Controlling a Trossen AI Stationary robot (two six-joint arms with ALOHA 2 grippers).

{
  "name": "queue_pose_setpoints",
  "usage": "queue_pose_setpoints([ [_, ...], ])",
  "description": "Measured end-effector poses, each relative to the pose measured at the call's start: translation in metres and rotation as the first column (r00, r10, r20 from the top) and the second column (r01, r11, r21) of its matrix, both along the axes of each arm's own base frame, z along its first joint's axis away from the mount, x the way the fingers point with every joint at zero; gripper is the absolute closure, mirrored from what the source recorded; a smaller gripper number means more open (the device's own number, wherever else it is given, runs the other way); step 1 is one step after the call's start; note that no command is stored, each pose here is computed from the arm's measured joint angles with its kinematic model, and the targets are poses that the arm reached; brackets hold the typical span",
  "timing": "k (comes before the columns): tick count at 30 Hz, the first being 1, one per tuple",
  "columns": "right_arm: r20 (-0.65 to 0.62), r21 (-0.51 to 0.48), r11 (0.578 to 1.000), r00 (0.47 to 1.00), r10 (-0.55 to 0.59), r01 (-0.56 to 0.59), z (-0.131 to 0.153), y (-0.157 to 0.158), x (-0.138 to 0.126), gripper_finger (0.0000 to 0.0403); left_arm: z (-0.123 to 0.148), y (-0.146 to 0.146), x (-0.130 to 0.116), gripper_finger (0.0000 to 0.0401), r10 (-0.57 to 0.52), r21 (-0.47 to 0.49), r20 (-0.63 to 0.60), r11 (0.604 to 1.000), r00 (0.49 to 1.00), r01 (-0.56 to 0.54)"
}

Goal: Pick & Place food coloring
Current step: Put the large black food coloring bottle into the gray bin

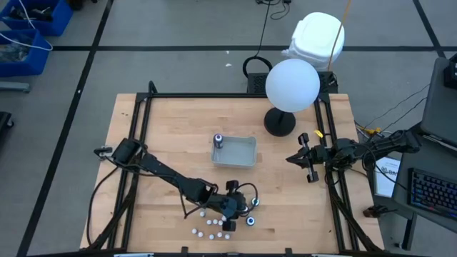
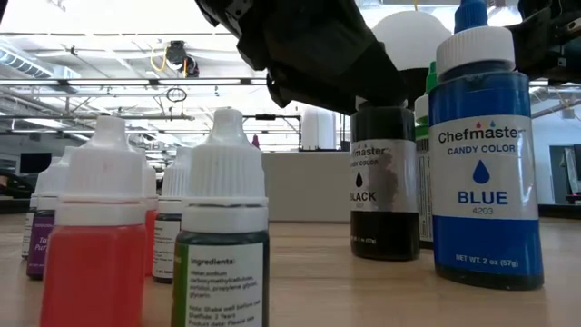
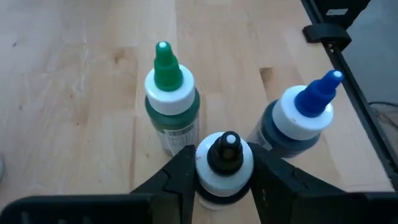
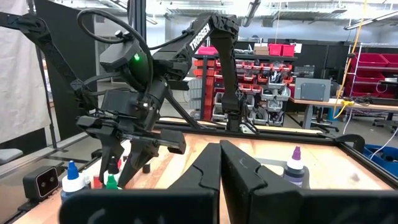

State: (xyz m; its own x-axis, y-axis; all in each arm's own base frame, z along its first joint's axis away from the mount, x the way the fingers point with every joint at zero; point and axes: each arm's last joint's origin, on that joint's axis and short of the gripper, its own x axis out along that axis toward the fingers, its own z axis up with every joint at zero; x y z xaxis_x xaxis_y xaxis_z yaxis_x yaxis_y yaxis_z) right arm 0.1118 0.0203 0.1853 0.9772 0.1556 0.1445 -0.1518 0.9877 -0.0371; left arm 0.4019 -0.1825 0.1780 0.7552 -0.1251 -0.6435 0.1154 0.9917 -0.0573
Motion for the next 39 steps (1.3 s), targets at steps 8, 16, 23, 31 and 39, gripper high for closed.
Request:
queue_pose_setpoints([
  [8, -0.003, -0.001, 1.0, 1.0, 0.0, 0.0, 0.0, 0.0, 0.0, 0.0403, 0.007, -0.001, -0.005, 0.0277, -0.03, 0.056, -0.003, 0.998, 1.0, 0.031],
  [16, -0.013, -0.002, 1.0, 1.0, -0.001, 0.0, -0.001, 0.0, 0.001, 0.0403, 0.069, 0.002, -0.04, 0.0277, 0.027, 0.182, 0.059, 0.983, 0.998, -0.037],
  [23, -0.015, 0.0, 1.0, 1.0, 0.0, 0.0, -0.001, 0.0, 0.001, 0.0403, 0.127, 0.008, -0.081, 0.0275, -0.014, 0.268, 0.135, 0.963, 0.991, -0.023],
  [31, -0.015, -0.002, 1.0, 1.0, 0.0, 0.0, -0.001, 0.0, 0.001, 0.0403, 0.156, 0.022, -0.107, 0.0273, -0.031, 0.314, 0.146, 0.949, 0.989, -0.017],
  [39, -0.017, 0.0, 1.0, 1.0, 0.0, 0.0, -0.002, 0.0, 0.002, 0.0403, 0.17, 0.042, -0.128, 0.0277, -0.049, 0.384, 0.082, 0.923, 0.995, 0.014],
])
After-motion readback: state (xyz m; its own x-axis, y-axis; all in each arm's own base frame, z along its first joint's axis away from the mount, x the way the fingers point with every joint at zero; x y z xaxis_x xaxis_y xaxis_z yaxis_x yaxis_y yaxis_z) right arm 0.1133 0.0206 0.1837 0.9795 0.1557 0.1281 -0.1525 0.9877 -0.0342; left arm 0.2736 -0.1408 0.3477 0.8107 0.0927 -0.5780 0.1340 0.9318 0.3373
